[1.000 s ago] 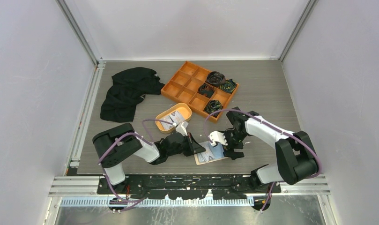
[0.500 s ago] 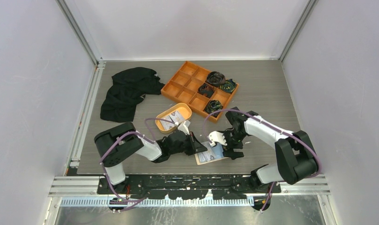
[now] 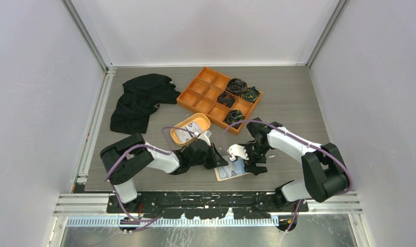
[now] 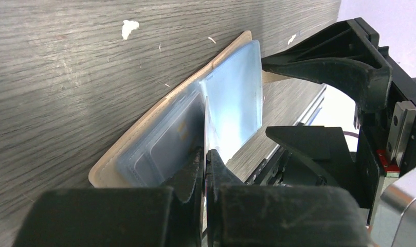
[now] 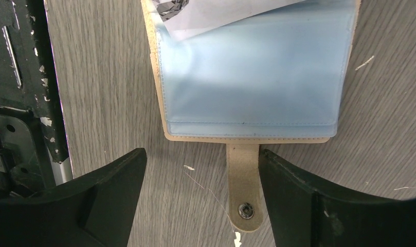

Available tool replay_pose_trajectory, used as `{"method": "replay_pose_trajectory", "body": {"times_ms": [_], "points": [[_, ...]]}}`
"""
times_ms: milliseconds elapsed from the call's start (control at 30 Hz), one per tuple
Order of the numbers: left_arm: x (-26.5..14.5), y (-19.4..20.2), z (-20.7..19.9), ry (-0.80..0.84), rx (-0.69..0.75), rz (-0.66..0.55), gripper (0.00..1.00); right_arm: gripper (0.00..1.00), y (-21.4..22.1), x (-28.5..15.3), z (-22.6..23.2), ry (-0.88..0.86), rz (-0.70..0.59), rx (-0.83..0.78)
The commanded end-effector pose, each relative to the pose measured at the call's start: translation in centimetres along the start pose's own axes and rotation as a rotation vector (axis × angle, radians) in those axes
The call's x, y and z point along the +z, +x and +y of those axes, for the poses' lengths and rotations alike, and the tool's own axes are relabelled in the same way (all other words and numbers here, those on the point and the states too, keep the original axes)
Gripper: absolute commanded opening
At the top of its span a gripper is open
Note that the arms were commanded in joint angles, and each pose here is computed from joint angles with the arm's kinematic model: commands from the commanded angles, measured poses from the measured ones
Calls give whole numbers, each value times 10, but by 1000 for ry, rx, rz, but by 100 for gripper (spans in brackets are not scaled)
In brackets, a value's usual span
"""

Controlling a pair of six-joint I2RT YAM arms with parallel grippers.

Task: Put the credit cards into the card holder
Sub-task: Insert the credit card into the card holder.

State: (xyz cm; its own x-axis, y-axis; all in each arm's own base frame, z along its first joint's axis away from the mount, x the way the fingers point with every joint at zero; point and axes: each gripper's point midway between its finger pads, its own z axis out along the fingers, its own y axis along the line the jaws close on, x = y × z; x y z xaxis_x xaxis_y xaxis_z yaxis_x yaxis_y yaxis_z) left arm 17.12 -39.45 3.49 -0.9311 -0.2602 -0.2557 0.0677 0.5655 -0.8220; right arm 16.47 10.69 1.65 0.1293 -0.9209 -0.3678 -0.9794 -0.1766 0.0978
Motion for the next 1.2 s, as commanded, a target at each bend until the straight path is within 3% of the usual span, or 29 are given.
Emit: {"method": "replay_pose_trajectory", "body": {"times_ms": [0,300,567,1167], "points": [[-7,0,13,-111,77,31,0,85,-3,8,1,-23,0,-3],[5,5,6,-88,76,80,0,83,-5,11,2,-35,11,-13],[2,6,14,-61,-29,110,0,83,-6,11,1,-29,13,-17],[10,18,26,-145,-87,224,0,81,-9,15,2,-35,33,-37]]}}
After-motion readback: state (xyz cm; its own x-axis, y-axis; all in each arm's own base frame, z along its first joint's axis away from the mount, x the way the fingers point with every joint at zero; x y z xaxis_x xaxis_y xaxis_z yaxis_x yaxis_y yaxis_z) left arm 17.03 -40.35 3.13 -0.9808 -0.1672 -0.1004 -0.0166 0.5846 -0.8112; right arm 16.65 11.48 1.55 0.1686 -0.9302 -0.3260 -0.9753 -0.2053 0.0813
